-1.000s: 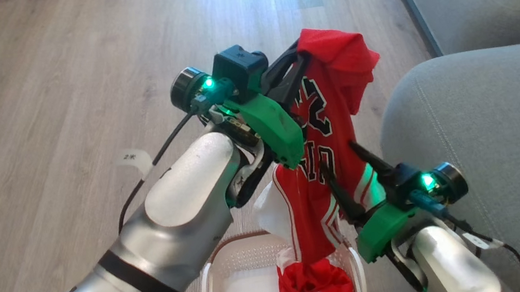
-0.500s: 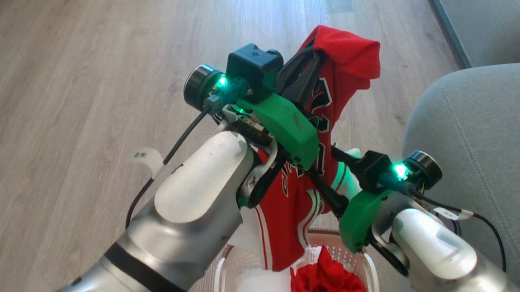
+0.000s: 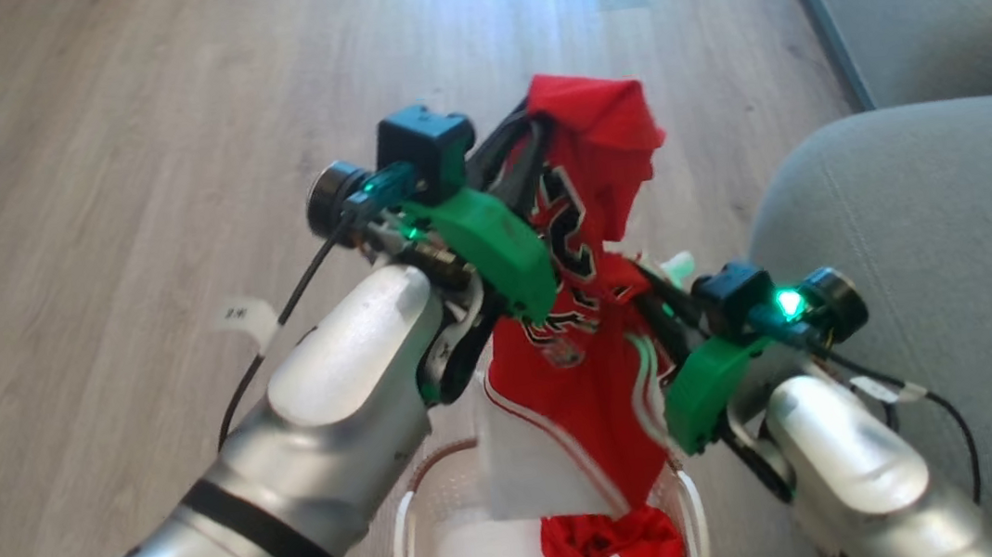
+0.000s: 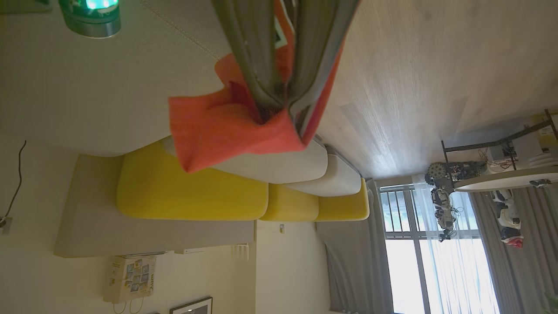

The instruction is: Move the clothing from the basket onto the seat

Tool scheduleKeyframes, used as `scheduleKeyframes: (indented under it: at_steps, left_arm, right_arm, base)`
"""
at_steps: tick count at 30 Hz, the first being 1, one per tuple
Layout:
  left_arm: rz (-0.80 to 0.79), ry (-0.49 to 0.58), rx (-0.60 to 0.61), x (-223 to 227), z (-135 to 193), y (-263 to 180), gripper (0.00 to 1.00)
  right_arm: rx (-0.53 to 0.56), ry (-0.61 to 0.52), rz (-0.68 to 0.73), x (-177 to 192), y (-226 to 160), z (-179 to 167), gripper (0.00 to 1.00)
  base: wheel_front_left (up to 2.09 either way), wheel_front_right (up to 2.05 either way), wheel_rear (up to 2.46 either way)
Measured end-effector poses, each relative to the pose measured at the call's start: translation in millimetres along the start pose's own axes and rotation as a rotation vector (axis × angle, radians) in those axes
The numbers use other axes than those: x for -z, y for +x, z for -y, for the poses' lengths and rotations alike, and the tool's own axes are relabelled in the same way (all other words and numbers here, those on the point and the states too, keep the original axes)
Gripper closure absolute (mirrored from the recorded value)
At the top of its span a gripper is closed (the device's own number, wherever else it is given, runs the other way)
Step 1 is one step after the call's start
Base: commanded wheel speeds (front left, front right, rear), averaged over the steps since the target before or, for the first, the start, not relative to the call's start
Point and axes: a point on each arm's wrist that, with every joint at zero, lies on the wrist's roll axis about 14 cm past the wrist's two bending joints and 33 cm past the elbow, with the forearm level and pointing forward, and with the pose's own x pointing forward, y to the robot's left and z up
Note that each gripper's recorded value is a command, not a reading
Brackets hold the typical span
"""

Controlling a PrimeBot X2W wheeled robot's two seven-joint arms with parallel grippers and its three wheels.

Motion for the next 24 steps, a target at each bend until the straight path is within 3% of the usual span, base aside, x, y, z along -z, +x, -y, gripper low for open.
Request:
scheduleKeyframes:
  at_steps: [11,16,24]
  left_arm:
    - [-0.100,-0.089,0.014,59,15,5,0.00]
    - [-0.137,-0.125,0.090,82,46,12,0.00]
    - [-0.162,-0.153,0.259,106,109,17,0.00]
  right_arm:
    - [0.247,-0.053,0.024,-9,-34,86,1.00]
    - [0.388,-0.107,0.039,-19,-71,135,1.00]
    - [0.580,-0.148,0.030,-24,-136,185,1.00]
  base:
    - [0.00,0.00,0.00]
    - [0.00,0.00,0.00]
    - [0.00,0.00,0.00]
